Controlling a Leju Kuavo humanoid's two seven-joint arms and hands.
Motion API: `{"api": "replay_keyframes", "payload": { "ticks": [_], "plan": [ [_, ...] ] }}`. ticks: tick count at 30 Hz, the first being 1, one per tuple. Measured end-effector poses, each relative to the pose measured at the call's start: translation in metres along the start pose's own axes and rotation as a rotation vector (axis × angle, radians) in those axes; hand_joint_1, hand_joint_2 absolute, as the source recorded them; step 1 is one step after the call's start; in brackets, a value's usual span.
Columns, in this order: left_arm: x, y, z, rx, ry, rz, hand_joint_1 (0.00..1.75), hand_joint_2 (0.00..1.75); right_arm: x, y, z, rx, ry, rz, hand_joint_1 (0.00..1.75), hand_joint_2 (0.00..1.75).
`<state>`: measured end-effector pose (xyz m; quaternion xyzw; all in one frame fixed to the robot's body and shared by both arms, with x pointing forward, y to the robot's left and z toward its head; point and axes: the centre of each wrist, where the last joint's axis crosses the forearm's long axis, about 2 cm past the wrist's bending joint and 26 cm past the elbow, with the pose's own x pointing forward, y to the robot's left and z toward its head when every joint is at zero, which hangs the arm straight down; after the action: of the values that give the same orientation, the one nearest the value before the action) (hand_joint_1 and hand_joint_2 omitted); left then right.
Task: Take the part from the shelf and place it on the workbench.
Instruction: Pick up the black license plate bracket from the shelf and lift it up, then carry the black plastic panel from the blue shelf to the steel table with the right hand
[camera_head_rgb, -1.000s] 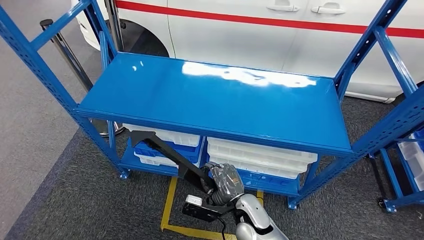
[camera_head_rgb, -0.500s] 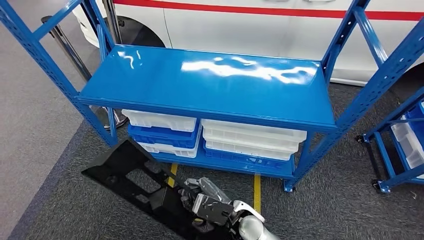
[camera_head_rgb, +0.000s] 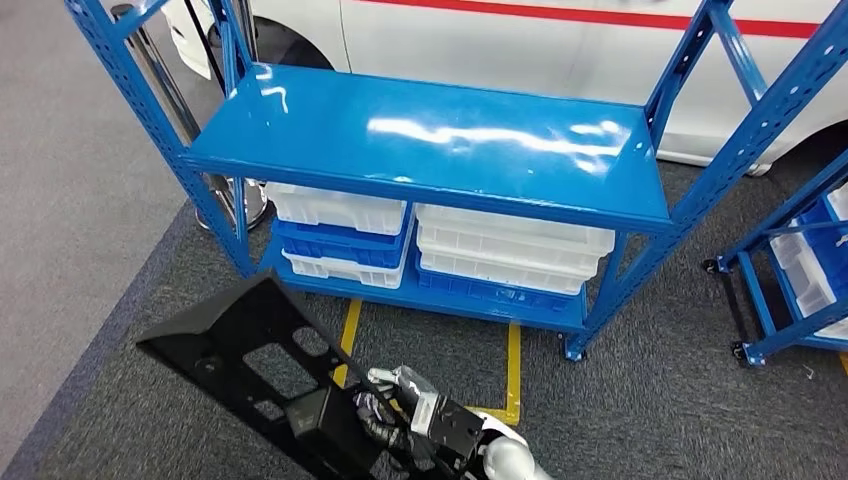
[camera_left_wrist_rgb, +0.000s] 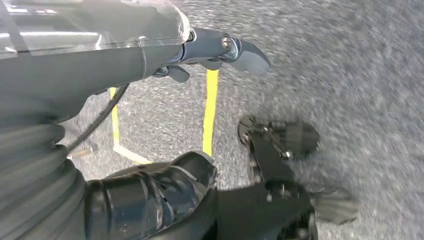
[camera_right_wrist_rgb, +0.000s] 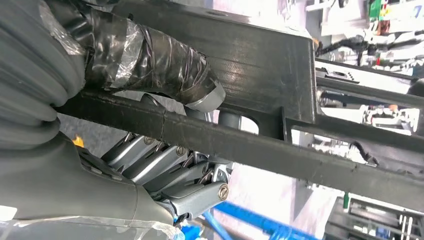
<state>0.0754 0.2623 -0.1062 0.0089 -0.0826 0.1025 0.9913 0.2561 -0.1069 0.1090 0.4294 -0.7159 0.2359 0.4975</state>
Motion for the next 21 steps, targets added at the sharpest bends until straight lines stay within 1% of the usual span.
{"api": "replay_keyframes", "payload": {
  "ticks": [11, 21],
  "plan": [
    [0.0014, -0.0018, 0.0002, -0.004, 0.002, -0.012, 0.0, 1.75, 0.0052, 0.0019, 0.0005, 0.018, -0.039, -0.012, 1.75, 1.75],
    [0.0016, -0.0021, 0.0002, -0.004, 0.004, -0.016, 0.0, 1.75, 0.0057, 0.0041, 0.0015, 0.029, -0.047, -0.022, 1.75, 1.75]
  ]
}}
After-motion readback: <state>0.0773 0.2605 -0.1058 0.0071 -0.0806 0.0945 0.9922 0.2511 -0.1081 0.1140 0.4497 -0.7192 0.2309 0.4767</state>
